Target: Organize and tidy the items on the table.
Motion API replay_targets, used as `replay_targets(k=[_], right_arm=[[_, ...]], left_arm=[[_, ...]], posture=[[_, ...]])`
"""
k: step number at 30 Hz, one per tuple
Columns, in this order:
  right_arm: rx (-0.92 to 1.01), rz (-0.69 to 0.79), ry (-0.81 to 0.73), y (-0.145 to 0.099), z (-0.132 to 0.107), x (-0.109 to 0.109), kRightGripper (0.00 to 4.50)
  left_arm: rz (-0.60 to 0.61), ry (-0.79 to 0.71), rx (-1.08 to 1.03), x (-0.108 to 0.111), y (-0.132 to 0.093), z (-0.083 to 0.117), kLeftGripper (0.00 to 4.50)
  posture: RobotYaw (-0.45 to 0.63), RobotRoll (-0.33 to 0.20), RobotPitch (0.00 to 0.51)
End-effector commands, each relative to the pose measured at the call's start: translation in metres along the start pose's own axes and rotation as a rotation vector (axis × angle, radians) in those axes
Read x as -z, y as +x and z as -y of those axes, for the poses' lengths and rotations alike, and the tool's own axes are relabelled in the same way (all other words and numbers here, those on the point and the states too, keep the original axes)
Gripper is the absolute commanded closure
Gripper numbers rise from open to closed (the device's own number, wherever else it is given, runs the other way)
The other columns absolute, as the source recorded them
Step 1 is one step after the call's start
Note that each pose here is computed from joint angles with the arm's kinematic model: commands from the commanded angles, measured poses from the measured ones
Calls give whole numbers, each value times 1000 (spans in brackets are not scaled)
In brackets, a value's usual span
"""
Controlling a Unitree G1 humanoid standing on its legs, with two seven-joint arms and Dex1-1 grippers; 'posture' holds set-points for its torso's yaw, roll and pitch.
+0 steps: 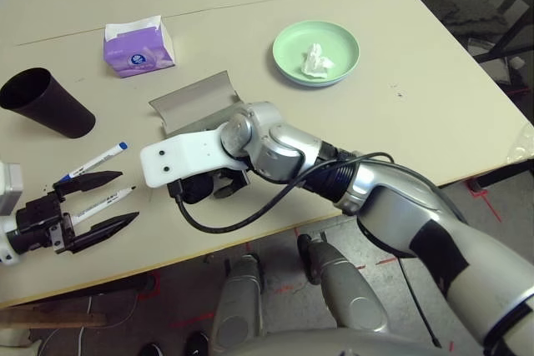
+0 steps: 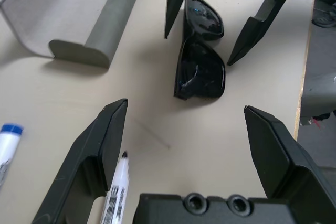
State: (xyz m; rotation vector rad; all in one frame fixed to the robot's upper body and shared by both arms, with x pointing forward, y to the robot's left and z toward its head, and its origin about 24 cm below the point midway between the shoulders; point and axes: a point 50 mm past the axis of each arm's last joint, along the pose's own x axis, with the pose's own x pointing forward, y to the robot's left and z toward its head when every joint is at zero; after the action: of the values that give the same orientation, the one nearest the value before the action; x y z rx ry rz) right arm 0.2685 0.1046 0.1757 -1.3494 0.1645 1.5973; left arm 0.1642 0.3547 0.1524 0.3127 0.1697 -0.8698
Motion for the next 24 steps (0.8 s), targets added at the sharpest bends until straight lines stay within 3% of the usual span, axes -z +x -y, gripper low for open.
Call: replay_targets(k=[1,6,9,12,20,24], right_arm=[[1,14,-24,-2,2,-7,69],[2,8,-28,-2,2,-7,69],[0,6,-30,-3,2,-6,343],[-5,6,-31,-3,1,-5,1232],[-4,12,-29,-7,3,-5,4151],[-6,13,-26,-10,4,-5,4256]], left_arm=[[-5,-22,8,4,2,4,0],[-3,-28,4,5,0,6,0],[-3,-30,1,6,-1,7,0],[-2,-29,-5,6,-2,7,0],[26,-18,-19,1,4,9,0],[45,-15,-26,-1,8,10,0]], posture=[[-72,0,249],[-70,0,248],[-70,0,248],[-66,0,244],[-52,0,234],[-47,0,232]])
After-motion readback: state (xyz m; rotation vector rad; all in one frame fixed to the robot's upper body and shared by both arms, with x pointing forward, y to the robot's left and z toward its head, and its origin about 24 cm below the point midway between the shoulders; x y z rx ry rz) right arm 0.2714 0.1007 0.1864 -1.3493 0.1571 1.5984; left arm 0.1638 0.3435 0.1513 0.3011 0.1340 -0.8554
